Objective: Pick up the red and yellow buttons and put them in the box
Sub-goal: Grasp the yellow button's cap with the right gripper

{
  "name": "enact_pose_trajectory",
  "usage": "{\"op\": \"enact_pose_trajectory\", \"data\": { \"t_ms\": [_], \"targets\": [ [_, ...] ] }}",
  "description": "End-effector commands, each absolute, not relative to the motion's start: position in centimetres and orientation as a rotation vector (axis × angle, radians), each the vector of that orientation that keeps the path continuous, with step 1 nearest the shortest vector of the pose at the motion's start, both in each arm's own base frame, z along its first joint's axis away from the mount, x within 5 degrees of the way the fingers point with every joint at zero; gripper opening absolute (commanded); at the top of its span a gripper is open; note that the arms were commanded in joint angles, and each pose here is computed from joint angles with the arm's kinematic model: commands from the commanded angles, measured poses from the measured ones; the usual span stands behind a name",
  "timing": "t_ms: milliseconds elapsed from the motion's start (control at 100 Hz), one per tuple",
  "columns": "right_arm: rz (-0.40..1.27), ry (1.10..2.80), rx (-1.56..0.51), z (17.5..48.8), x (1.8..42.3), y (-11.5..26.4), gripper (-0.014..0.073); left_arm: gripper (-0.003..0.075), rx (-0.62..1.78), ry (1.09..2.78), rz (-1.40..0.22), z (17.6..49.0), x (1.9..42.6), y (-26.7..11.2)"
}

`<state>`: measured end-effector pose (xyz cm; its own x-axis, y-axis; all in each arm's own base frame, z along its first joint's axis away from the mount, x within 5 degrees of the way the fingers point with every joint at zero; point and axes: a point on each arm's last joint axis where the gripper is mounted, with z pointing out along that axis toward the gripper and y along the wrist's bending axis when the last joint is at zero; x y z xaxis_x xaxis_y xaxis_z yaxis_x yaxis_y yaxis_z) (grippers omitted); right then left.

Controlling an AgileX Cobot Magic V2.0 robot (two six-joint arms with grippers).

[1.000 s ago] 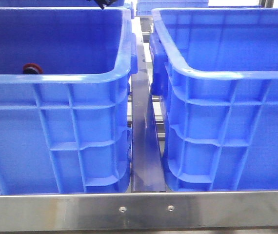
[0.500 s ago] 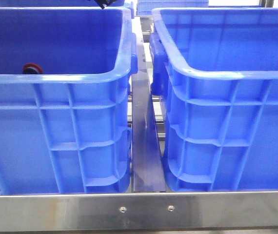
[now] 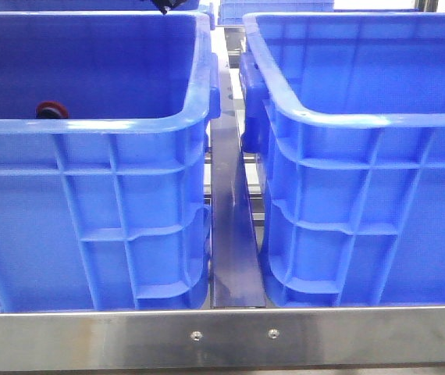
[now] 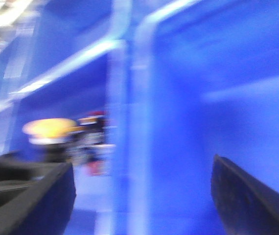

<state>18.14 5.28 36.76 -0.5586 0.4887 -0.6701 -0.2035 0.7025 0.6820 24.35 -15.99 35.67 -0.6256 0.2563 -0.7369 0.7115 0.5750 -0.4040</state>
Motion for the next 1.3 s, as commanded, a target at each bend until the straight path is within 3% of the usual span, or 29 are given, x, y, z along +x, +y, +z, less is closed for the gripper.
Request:
{"op": "enact_pose_trajectory", "data": {
  "t_ms": [0,510,930,1020,1190,1290],
  "targets": [
    [1.037,1.852,0.196,38.5,18.8,6.1,0.0592,0.0168,0.723,2.087,-0.991,37.9,23.6,-16.1],
    [1.490,1.838,0.038,35.9,25.5,12.3,0.0592,0.0168,0.720,2.086,-0.996,37.9,23.6,-16.1],
    [1.554,1.868,-0.061,35.8,28.1,16.0,0.0581,0.0168,0.719,2.085,-0.998,37.9,23.6,-16.1],
    [1.552,1.871,-0.060,35.7,28.2,16.0,0.0499,0.0168,0.719,2.085,-0.998,37.9,23.6,-16.1],
    [1.556,1.870,-0.064,35.7,28.1,16.0,0.0237,0.0168,0.719,2.085,-0.998,37.9,23.6,-16.1],
    [1.558,1.870,-0.066,35.7,28.1,16.0,0.0158,0.0168,0.721,2.086,-0.999,37.9,23.6,-16.1]
  ]
}}
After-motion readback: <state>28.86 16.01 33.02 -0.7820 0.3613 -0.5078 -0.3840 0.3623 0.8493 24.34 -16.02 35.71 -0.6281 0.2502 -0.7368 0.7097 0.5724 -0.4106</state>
